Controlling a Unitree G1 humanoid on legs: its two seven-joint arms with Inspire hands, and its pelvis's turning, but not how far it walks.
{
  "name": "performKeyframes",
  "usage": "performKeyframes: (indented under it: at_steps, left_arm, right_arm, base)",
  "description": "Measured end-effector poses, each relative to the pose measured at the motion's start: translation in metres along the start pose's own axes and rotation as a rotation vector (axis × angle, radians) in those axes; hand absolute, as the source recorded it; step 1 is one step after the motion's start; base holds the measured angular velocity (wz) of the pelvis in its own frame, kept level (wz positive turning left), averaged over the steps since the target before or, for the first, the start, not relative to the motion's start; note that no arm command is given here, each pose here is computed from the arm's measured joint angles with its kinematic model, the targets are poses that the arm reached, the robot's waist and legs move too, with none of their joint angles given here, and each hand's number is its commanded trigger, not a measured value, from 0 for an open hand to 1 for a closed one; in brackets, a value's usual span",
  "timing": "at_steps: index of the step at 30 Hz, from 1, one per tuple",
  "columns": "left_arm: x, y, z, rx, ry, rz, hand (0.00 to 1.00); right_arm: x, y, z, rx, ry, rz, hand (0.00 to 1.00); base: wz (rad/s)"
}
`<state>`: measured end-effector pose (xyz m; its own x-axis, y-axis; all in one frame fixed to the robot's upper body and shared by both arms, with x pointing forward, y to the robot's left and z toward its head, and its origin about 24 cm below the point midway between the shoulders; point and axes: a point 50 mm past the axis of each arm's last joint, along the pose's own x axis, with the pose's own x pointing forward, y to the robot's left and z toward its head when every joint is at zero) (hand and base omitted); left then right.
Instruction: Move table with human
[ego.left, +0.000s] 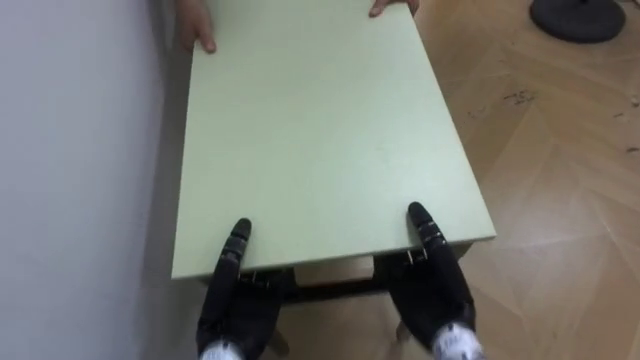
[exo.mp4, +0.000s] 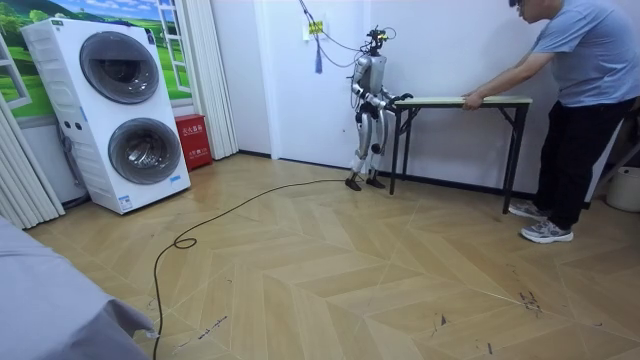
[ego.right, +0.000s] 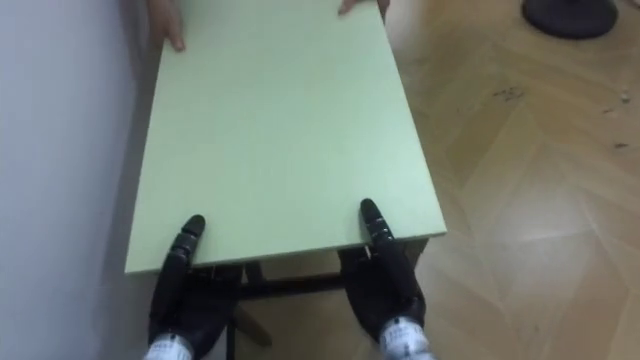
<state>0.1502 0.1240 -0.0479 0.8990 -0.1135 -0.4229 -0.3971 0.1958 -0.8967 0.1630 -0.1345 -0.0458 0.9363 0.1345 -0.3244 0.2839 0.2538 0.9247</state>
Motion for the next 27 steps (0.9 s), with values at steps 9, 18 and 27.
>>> performKeyframes:
  at_steps: [9, 18, 27]
  left_arm:
    - [0.0017, -0.0025, -0.0008, 0.020, 0.006, -0.011, 1.00]
    - [0.0023, -0.0032, 0.0009, 0.047, 0.001, -0.009, 1.00]
    - [0.0047, -0.0056, 0.0019, 0.071, 0.000, -0.007, 1.00]
  right_arm:
    - [0.0000, -0.0003, 0.0007, 0.001, -0.003, -0.001, 1.00]
    - [-0.0016, -0.0025, 0.0023, -0.006, -0.004, -0.014, 1.00]
    - [-0.0031, -0.0051, 0.0010, 0.013, 0.001, -0.041, 1.00]
  base:
    - [0.01]
    - [0.00]
    - [0.00]
